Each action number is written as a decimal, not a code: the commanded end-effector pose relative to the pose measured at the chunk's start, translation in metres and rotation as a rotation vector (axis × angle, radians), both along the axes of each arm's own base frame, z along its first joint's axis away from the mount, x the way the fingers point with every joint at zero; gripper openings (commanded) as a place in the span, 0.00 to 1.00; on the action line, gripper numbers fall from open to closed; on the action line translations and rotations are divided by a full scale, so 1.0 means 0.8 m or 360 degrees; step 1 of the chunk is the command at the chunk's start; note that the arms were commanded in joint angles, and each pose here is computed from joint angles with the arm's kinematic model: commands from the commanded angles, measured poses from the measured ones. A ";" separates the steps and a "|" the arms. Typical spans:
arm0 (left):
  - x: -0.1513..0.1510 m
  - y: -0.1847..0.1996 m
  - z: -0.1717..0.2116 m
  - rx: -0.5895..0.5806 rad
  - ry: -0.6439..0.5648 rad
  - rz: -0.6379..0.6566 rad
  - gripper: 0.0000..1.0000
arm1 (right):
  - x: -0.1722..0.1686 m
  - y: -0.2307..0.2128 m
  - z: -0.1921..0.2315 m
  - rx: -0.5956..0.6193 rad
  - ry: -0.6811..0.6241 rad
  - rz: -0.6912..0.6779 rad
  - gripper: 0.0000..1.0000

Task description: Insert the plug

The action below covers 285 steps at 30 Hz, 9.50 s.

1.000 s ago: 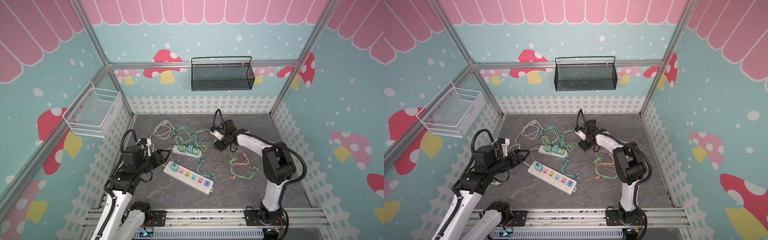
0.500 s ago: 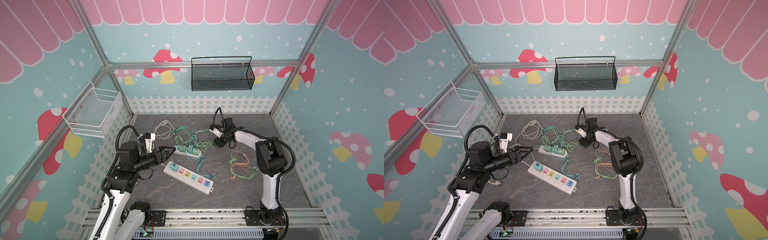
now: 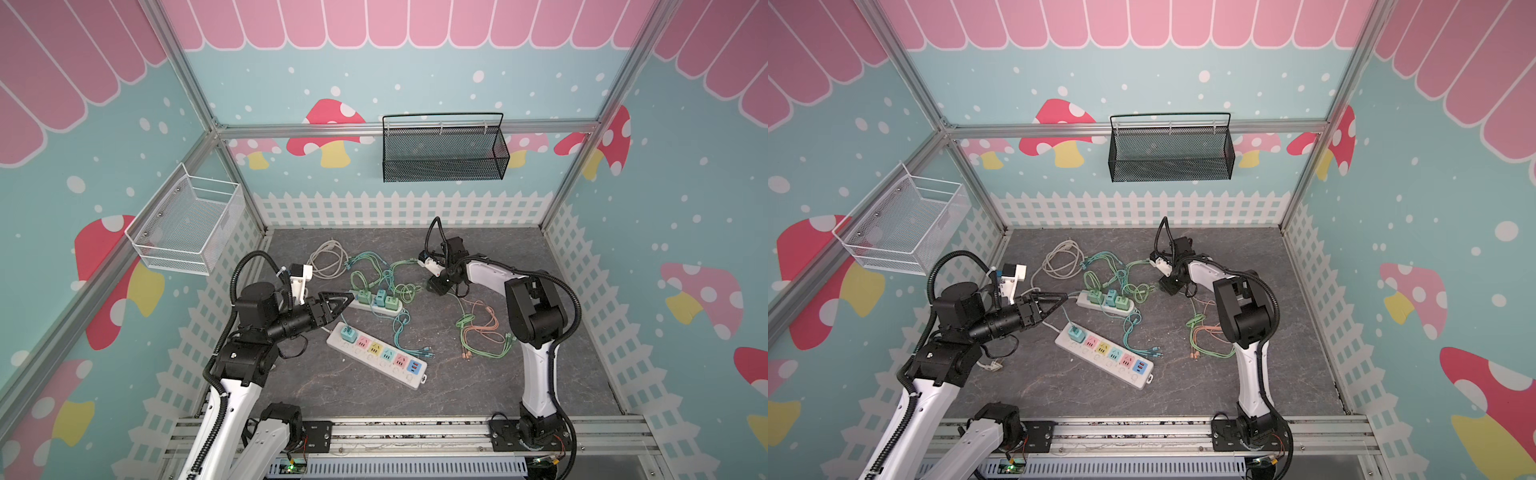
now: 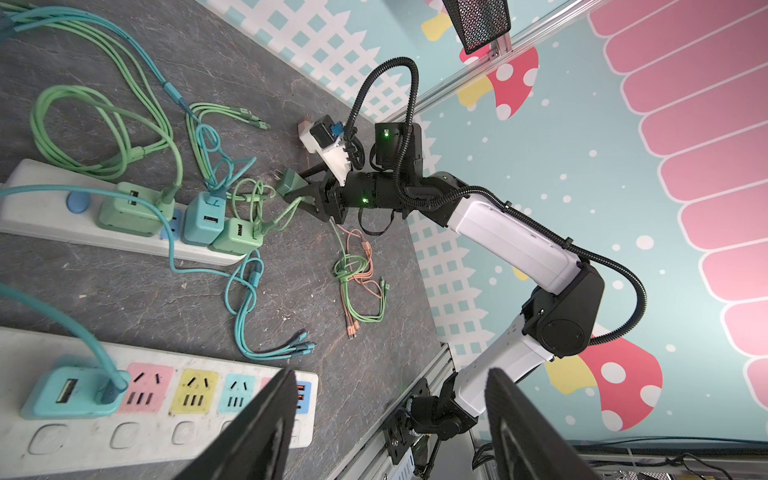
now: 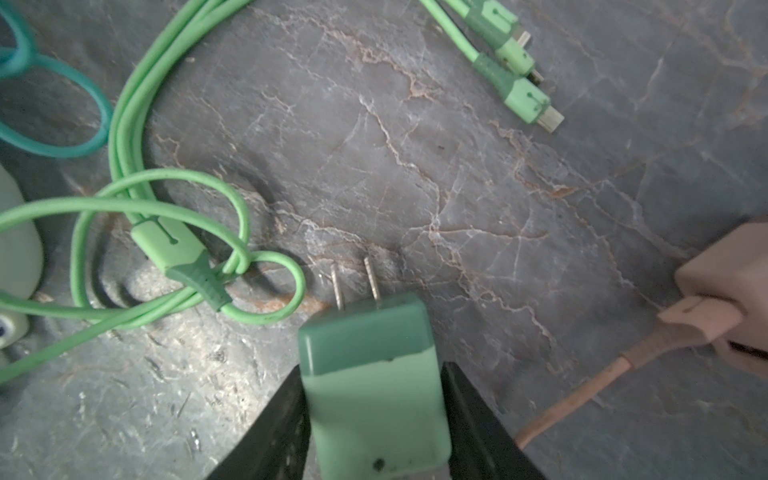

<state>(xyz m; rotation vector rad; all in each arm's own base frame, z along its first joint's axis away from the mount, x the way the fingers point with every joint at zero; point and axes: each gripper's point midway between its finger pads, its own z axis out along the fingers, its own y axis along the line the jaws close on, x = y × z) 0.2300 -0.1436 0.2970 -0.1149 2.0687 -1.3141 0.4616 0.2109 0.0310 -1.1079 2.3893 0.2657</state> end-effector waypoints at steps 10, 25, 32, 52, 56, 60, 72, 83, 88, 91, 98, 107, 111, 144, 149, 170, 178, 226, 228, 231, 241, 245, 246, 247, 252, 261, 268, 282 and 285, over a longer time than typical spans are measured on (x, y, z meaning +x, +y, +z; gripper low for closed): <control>0.003 -0.002 -0.008 -0.0051 0.0007 -0.0017 0.71 | -0.010 0.008 0.091 0.0185 -0.0115 -0.0012 0.37; 0.022 -0.013 0.003 -0.0138 0.0018 -0.0065 0.73 | -0.099 0.061 0.294 0.0515 -0.0468 0.0273 0.34; 0.030 -0.032 0.015 -0.0177 -0.0021 -0.0145 0.73 | -0.166 0.100 0.362 0.0560 -0.0628 0.0539 0.35; 0.012 -0.079 0.038 -0.0182 -0.0144 -0.0362 0.75 | -0.245 0.151 0.377 0.0563 -0.0646 0.0881 0.36; 0.015 -0.081 0.034 -0.0180 -0.0125 -0.0357 0.73 | -0.254 0.161 0.371 0.0545 -0.0633 0.0910 0.36; 0.015 -0.087 0.037 -0.0191 -0.0138 -0.0379 0.70 | -0.263 0.171 0.366 0.0535 -0.0620 0.0951 0.36; 0.012 -0.095 0.039 -0.0236 -0.0133 -0.0431 0.51 | -0.279 0.197 0.347 0.0479 -0.0602 0.1042 0.36; 0.008 -0.098 0.038 -0.0255 -0.0121 -0.0464 0.23 | -0.269 0.207 0.337 0.0427 -0.0638 0.0985 0.42; 0.011 -0.097 0.035 -0.0248 -0.0124 -0.0443 0.12 | -0.265 0.206 0.324 0.0399 -0.0612 0.0942 0.51; 0.015 -0.095 0.029 -0.0225 -0.0133 -0.0409 0.09 | -0.258 0.200 0.311 0.0372 -0.0564 0.0829 0.55; 0.032 -0.088 0.007 -0.0096 -0.0175 -0.0318 0.03 | -0.275 0.190 0.314 0.0530 -0.0445 0.0686 0.62; 0.045 -0.080 0.009 0.0024 -0.0364 -0.0245 0.00 | -0.279 0.154 0.363 0.0743 -0.0567 0.0402 0.81; 0.048 -0.081 0.017 0.0002 -0.0449 -0.0234 0.00 | -0.298 0.149 0.368 0.0875 -0.0500 0.0400 0.81; 0.004 -0.075 0.069 -0.0365 -0.0922 -0.0284 0.00 | -0.300 0.185 0.395 0.2014 0.0071 0.0461 0.75; 0.002 -0.074 0.064 -0.0397 -0.0921 -0.0282 0.00 | -0.294 0.190 0.406 0.2055 0.0061 0.0468 0.70; -0.005 -0.072 0.051 -0.0393 -0.0938 -0.0277 0.00 | -0.287 0.206 0.414 0.2142 0.0149 0.0529 0.44; -0.006 -0.072 0.045 -0.0377 -0.0925 -0.0285 0.03 | -0.290 0.209 0.418 0.2149 0.0169 0.0577 0.39; -0.005 0.085 -0.172 0.0587 0.0276 0.0803 0.63 | -0.269 0.161 0.245 0.0739 -0.0006 0.0320 0.14; -0.007 0.088 -0.187 0.0598 0.0326 0.0818 0.62 | -0.273 0.166 0.231 0.0691 0.0042 0.0338 0.14; -0.011 0.093 -0.211 0.0624 0.0400 0.0852 0.61 | -0.275 0.174 0.210 0.0604 0.0104 0.0353 0.14; -0.015 0.098 -0.256 0.0648 0.0485 0.0875 0.59 | -0.270 0.203 0.172 0.0453 0.0189 0.0406 0.13; -0.014 0.096 -0.265 0.0647 0.0495 0.0861 0.59 | -0.273 0.210 0.161 0.0416 0.0234 0.0450 0.13; -0.014 0.095 -0.266 0.0648 0.0495 0.0860 0.59 | -0.274 0.212 0.159 0.0409 0.0244 0.0463 0.13; -0.013 0.095 -0.269 0.0651 0.0496 0.0856 0.59 | -0.276 0.213 0.156 0.0401 0.0260 0.0475 0.13; -0.011 0.092 -0.277 0.0645 0.0506 0.0839 0.58 | -0.286 0.218 0.146 0.0394 0.0344 0.0526 0.12; -0.007 0.088 -0.288 0.0630 0.0517 0.0815 0.57 | -0.291 0.222 0.130 0.0338 0.0436 0.0535 0.13; -0.006 0.089 -0.298 0.0632 0.0534 0.0816 0.54 | -0.293 0.220 0.109 0.0245 0.0483 0.0523 0.13; 0.000 0.096 -0.310 0.0654 0.0566 0.0829 0.48 | -0.295 0.219 0.088 0.0145 0.0551 0.0519 0.13; 0.002 0.097 -0.313 0.0656 0.0576 0.0828 0.46 | -0.296 0.220 0.086 0.0140 0.0561 0.0526 0.13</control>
